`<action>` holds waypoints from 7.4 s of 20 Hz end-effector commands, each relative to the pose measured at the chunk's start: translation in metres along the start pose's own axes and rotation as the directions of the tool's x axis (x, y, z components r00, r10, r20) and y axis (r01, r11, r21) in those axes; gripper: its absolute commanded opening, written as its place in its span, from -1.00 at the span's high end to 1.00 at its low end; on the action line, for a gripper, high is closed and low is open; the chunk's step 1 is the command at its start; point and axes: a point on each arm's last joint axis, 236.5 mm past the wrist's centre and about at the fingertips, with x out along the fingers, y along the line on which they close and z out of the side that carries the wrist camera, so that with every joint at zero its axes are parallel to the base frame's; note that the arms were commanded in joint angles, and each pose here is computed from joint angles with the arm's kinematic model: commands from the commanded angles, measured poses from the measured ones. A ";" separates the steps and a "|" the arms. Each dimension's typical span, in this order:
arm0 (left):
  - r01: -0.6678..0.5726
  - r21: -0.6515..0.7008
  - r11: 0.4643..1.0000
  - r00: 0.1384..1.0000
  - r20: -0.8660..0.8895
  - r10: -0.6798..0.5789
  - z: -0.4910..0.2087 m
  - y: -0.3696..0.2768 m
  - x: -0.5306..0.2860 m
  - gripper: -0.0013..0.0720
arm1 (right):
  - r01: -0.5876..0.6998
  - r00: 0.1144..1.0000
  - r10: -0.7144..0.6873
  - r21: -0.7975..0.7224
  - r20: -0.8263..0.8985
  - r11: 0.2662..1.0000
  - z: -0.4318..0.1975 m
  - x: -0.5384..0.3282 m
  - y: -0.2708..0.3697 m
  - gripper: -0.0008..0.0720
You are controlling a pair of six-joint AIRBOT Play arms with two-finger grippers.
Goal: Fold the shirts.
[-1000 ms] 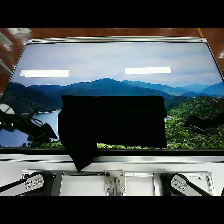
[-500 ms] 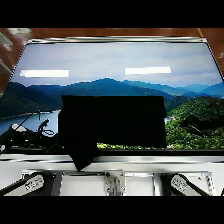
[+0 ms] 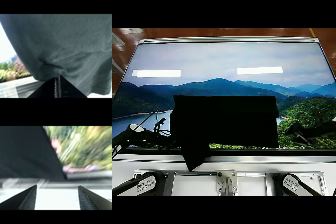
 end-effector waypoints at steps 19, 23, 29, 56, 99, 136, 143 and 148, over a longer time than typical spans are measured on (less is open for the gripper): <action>0.029 0.048 0.998 0.999 -0.035 -0.027 -0.007 -0.006 -0.003 0.85 | -0.175 0.983 0.162 0.190 0.084 0.966 -0.015 0.070 0.015 0.62; 0.044 0.172 0.984 0.998 0.036 -0.051 0.023 -0.030 -0.030 0.85 | -0.290 0.952 0.285 0.031 0.108 0.956 -0.003 0.053 0.047 0.80; -0.019 0.272 0.962 0.962 0.269 -0.057 0.114 -0.075 -0.106 0.85 | -0.175 0.929 0.195 -0.089 0.314 0.980 0.074 0.006 0.069 0.80; 0.168 -0.062 0.984 0.967 0.203 -0.152 0.255 -0.060 -0.085 -0.83 | 0.084 0.922 -0.039 -0.100 0.386 0.991 0.204 0.022 0.082 -0.89; 0.507 0.263 0.821 0.857 -0.053 -0.513 0.086 -0.417 0.179 0.85 | -0.205 0.780 0.392 -0.393 0.488 0.897 0.018 -0.185 0.241 0.79; -0.240 0.418 0.876 0.731 0.672 -0.120 0.128 -0.224 -0.330 0.85 | -0.017 0.998 -0.017 -0.580 -0.053 0.814 0.055 0.086 0.299 -0.85; -0.240 0.418 0.876 0.731 0.672 -0.120 0.128 -0.224 -0.330 0.85 | -0.088 0.991 0.047 -0.342 -0.126 0.936 0.086 0.090 0.229 -0.89; -0.240 0.417 0.877 0.731 0.672 -0.120 0.128 -0.224 -0.330 0.85 | -0.183 0.981 0.154 -0.282 -0.122 0.942 0.094 0.134 0.250 -0.89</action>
